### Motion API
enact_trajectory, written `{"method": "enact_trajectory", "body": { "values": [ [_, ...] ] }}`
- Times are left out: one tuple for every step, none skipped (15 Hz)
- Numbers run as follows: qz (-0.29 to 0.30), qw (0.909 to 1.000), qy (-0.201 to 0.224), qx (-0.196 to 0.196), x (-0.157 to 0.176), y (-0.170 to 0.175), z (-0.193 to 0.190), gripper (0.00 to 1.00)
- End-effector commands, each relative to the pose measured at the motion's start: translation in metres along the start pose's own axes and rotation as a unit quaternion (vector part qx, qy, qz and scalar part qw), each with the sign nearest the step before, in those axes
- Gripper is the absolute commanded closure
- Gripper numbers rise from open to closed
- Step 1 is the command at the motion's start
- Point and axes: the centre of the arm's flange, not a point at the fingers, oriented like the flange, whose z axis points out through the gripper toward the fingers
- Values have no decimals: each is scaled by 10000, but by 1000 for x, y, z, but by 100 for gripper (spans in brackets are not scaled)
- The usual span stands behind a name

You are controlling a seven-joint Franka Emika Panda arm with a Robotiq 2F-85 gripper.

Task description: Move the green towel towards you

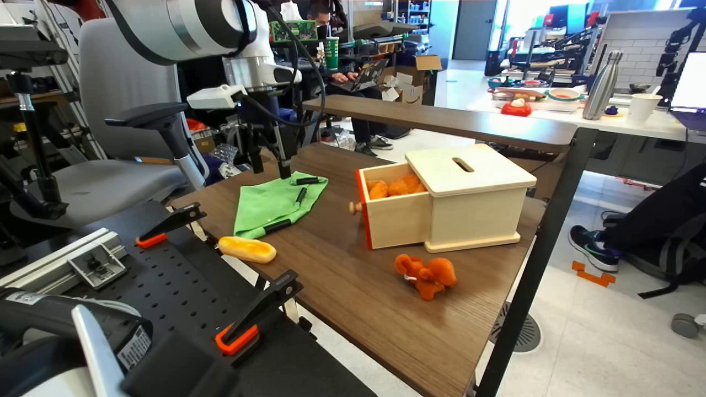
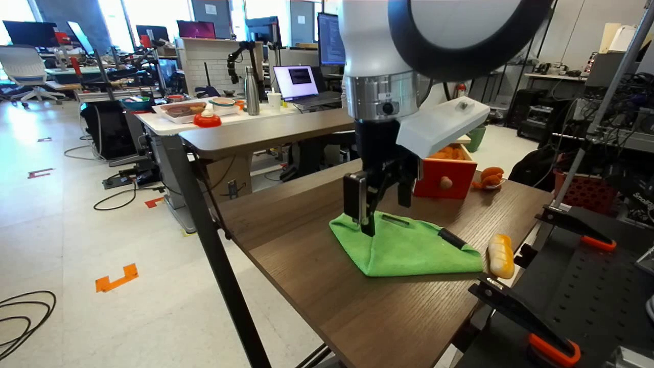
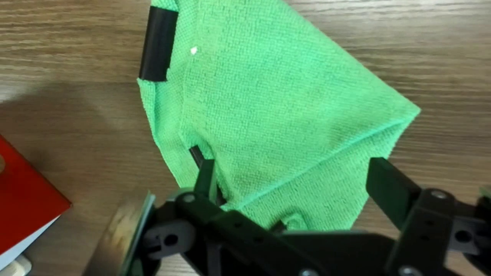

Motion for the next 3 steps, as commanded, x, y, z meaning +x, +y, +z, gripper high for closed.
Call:
{"method": "enact_trajectory", "body": {
  "values": [
    [-25, 9999, 33, -138, -14, 0, -39, 0],
    [-10, 10000, 63, -18, -3, -4, -20, 0],
    [-10, 10000, 58, -30, -4, -3, -27, 0]
  ]
}}
